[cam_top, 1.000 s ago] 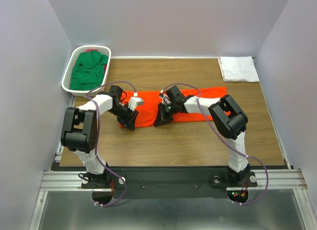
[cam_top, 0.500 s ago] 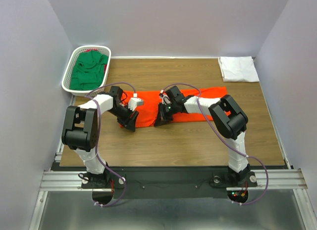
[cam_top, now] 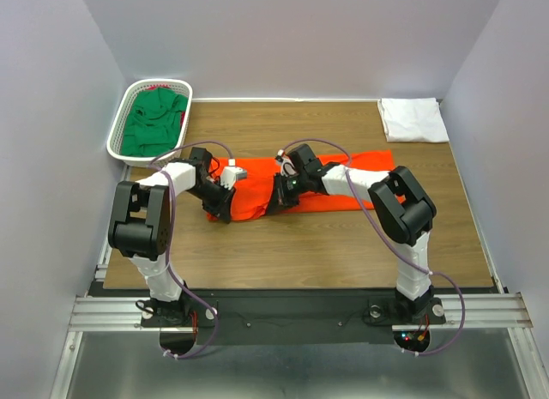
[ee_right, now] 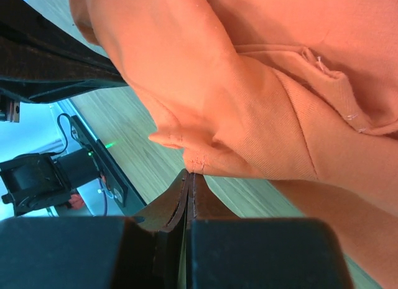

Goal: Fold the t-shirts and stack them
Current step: Fold the tshirt

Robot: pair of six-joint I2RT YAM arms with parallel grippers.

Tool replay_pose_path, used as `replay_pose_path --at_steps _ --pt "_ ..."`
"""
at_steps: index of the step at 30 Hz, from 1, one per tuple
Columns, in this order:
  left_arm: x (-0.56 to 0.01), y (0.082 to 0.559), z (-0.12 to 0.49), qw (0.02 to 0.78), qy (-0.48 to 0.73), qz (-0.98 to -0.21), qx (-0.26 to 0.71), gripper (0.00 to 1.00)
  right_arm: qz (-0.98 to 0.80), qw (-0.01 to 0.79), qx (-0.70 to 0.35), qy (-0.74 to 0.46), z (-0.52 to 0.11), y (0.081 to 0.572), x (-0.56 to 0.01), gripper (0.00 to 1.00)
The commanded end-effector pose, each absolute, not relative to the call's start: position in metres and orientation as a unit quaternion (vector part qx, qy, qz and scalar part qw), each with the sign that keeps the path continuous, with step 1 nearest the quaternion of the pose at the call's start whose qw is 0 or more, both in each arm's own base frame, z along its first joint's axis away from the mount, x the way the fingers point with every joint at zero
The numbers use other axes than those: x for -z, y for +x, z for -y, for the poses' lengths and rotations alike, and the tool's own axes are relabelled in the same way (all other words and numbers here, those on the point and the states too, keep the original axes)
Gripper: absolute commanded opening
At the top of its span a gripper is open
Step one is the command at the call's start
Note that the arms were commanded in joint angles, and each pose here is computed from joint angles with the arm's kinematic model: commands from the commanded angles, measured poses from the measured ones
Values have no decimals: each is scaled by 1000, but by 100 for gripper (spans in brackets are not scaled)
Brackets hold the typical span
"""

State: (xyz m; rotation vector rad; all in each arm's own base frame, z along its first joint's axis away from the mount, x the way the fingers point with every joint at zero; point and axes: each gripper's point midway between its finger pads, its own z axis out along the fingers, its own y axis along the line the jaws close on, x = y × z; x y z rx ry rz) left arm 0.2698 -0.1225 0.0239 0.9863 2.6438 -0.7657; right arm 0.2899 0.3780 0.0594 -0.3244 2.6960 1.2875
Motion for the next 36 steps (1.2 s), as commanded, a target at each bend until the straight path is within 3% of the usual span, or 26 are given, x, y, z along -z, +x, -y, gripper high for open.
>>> replay_pose_path --at_steps 1,12,13,16,20,23,29,36 --pt "-46 283 128 143 340 -890 267 2 -873 114 -457 -126 -384 303 -95 1" --pt "-86 296 136 185 357 -873 276 0 -855 146 -485 -113 -381 330 -129 1" --pt "-83 291 136 179 362 -870 281 19 -854 147 -487 -109 -381 333 -130 1" --pt "-87 291 136 195 368 -866 277 42 -851 155 -491 -102 -380 343 -133 1" --pt "-101 296 139 230 376 -854 276 52 -847 169 -496 -86 -376 361 -138 1" --pt "-111 303 140 256 387 -844 268 66 -844 176 -500 -76 -372 372 -142 1" --pt "-116 324 146 273 399 -839 247 73 -845 175 -501 -70 -373 377 -138 1" --pt "-116 335 170 296 416 -832 219 73 -846 184 -499 -45 -366 395 -131 1"
